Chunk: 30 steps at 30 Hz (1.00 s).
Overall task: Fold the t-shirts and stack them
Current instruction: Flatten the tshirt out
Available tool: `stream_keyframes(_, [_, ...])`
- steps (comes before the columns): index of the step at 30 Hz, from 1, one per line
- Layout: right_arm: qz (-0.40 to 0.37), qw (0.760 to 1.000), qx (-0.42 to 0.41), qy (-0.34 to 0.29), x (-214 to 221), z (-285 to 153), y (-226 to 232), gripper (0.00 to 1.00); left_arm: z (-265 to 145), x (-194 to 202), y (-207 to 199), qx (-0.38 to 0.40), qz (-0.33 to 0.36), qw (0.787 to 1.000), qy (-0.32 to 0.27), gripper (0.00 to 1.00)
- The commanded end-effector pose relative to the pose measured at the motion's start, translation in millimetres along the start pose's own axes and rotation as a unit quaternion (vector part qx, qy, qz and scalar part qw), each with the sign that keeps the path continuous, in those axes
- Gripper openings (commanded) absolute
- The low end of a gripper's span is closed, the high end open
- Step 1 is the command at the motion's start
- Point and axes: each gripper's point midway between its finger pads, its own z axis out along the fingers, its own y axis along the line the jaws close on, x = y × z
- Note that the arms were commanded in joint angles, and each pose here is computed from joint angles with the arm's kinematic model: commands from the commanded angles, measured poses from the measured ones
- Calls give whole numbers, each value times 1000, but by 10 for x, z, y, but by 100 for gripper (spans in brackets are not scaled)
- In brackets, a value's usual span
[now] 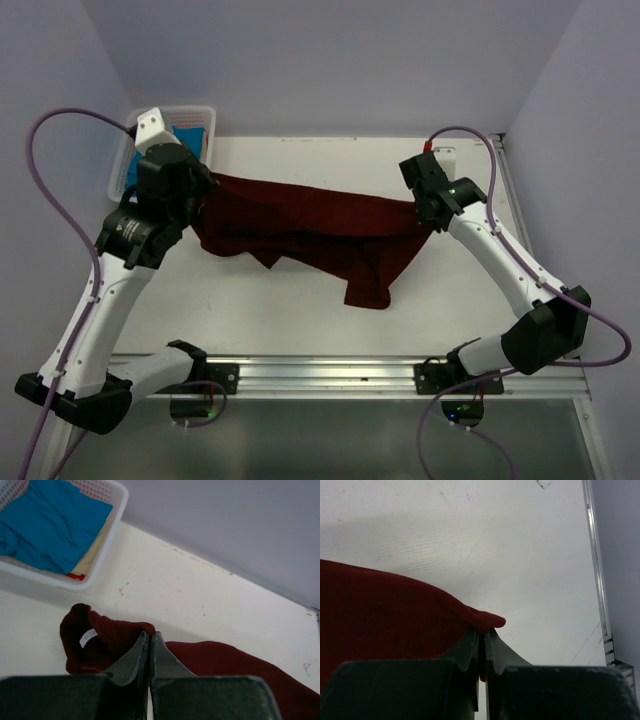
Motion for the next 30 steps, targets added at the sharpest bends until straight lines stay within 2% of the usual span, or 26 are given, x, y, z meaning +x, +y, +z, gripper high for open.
stream_keyframes(1, [14, 1000, 14, -19, -98, 33, -43, 0, -293, -347, -82, 35, -13, 999, -29, 0])
stream_keyframes(8, [20, 999, 16, -25, -150, 14, -75, 0, -590, -546, -208, 86, -31, 995, -33, 0])
stream_keyframes(13, [33, 998, 22, -47, -240, -71, -166, 0, -943, -731, -356, 151, -59, 986, -36, 0])
stream_keyframes(16, [39, 998, 23, -50, -253, -76, -202, 0, -1008, -690, -329, 160, -71, 984, -34, 0])
stream_keyframes(19, [36, 998, 25, -42, -226, -19, -181, 0, -726, -323, -195, 122, -62, 991, -9, 0])
stream_keyframes(20, [38, 998, 26, -41, -231, -11, -179, 0, -503, 11, -95, 94, -47, 994, 22, 0])
stream_keyframes(22, [38, 998, 26, -39, -226, 20, -159, 0, -252, 279, -24, 70, -37, 996, 35, 0])
stream_keyframes(26, [43, 998, 30, -36, -268, 106, -153, 0, 378, 1155, 275, -7, 0, 995, 101, 0])
stream_keyframes(30, [50, 998, 31, -25, -294, 256, -121, 0, 796, 1370, 319, -30, -3, 995, 97, 0])
